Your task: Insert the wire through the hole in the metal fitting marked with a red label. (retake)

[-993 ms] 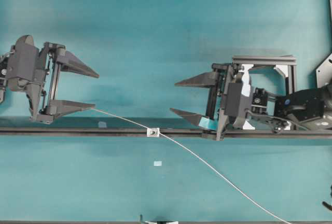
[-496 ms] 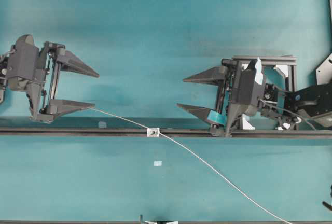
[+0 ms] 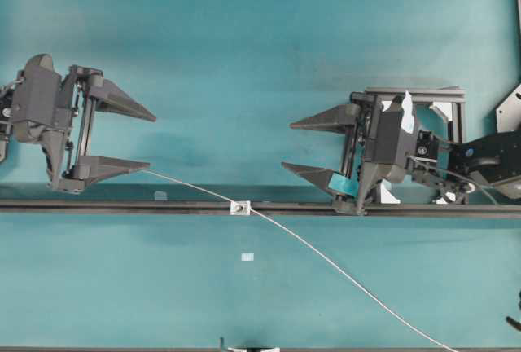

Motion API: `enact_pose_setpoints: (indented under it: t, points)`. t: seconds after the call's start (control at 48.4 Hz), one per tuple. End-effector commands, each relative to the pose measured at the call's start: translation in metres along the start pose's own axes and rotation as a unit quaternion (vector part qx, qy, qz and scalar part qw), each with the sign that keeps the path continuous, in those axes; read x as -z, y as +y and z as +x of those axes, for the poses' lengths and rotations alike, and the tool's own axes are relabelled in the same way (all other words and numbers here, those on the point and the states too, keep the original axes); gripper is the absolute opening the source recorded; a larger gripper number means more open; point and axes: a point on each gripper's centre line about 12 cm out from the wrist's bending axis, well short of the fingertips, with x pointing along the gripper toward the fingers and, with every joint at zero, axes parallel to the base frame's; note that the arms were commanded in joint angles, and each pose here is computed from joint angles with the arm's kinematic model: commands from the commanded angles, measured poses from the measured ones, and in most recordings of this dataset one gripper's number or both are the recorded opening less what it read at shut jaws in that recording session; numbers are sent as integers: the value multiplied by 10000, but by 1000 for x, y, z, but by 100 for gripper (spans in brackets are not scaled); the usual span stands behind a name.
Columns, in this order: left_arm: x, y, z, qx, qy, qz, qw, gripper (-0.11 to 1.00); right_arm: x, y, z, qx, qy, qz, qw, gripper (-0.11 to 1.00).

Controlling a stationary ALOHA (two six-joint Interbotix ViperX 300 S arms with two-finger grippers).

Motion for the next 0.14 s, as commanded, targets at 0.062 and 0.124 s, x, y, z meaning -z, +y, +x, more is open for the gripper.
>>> enact_pose_setpoints:
  t: [0.062,0.124]
  points:
    - [-9,0,2,-4,-154,-4,9999,71,-10,2,-1,-41,-150,64,9999,80]
    - [-9,0,2,-4,-154,-4,9999,71,-9,2,-1,-33,-143,66,9999,80]
